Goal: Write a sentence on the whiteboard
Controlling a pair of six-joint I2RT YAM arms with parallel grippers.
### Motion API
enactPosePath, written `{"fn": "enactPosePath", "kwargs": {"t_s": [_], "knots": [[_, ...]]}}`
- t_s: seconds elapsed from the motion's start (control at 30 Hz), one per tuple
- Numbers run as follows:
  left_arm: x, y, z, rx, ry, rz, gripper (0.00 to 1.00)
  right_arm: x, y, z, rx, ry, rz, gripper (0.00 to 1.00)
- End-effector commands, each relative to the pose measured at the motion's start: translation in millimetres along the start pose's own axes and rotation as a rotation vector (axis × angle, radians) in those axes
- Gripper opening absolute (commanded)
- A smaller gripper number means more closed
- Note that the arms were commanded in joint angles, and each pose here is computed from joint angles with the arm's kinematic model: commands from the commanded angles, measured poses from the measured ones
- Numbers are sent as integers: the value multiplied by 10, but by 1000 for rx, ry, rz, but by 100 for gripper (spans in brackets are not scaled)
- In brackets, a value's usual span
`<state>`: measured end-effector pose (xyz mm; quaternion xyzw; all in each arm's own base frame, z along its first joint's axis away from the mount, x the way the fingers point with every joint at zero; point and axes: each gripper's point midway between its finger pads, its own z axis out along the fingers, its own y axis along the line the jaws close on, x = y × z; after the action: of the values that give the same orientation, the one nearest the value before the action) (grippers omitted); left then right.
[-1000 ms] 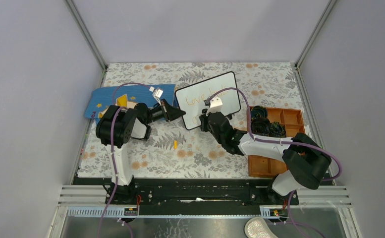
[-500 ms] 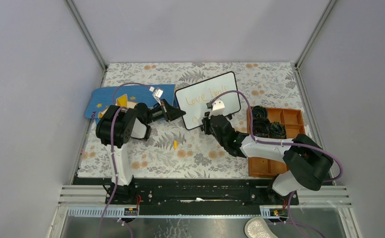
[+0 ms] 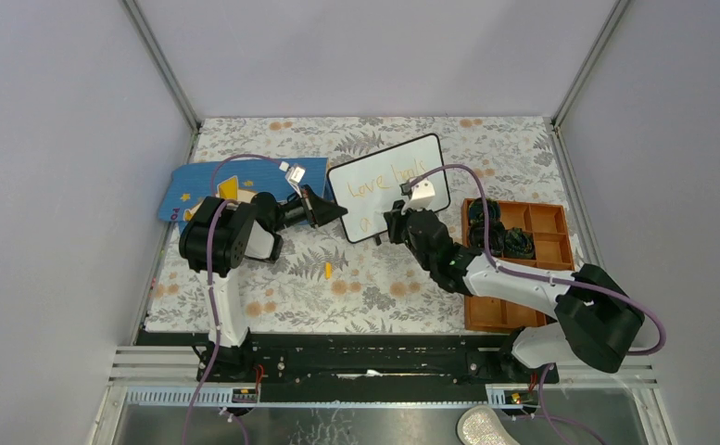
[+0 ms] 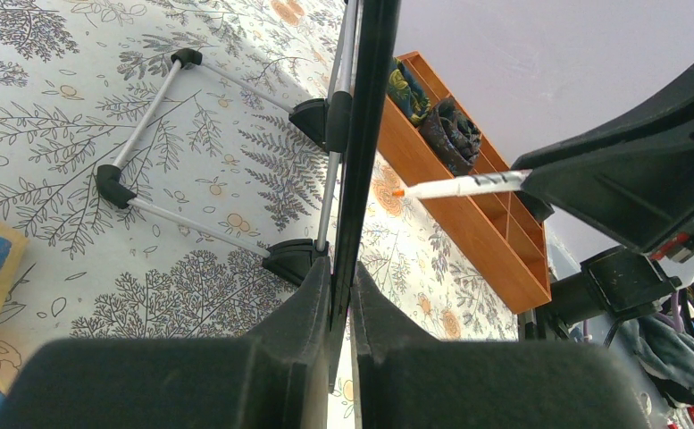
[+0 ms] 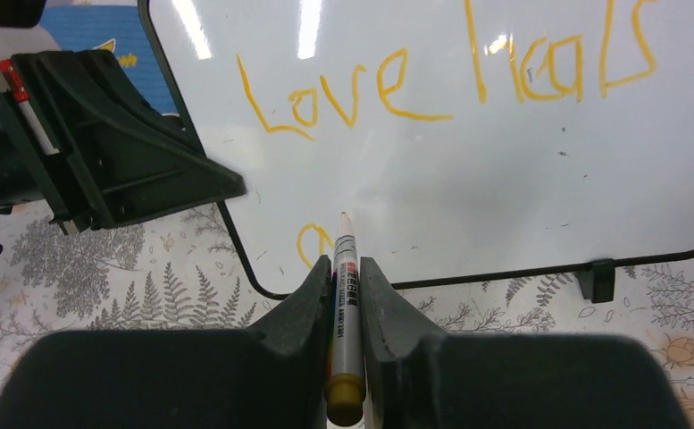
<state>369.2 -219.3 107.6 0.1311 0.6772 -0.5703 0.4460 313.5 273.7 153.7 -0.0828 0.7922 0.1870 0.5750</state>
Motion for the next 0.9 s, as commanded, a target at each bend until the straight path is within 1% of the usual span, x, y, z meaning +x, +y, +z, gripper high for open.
{"fn": "enactPosePath", "kwargs": {"t_s": [0.0,0.2,0.37,0.87], "knots": [[143,-18,-6,-5,49,-56,0,-386,29,55,-1,-87,52,0],[143,-15,-7,-6,49,-55,0,-413,152,117,-52,-94,59,0],[149,-18,-4,-5,50,-55,0,-355,200,178,-64,-67,52,0],[160,-9,-3,-7,53,-58,0,-208,142,289,-17,-28,44,0]]}}
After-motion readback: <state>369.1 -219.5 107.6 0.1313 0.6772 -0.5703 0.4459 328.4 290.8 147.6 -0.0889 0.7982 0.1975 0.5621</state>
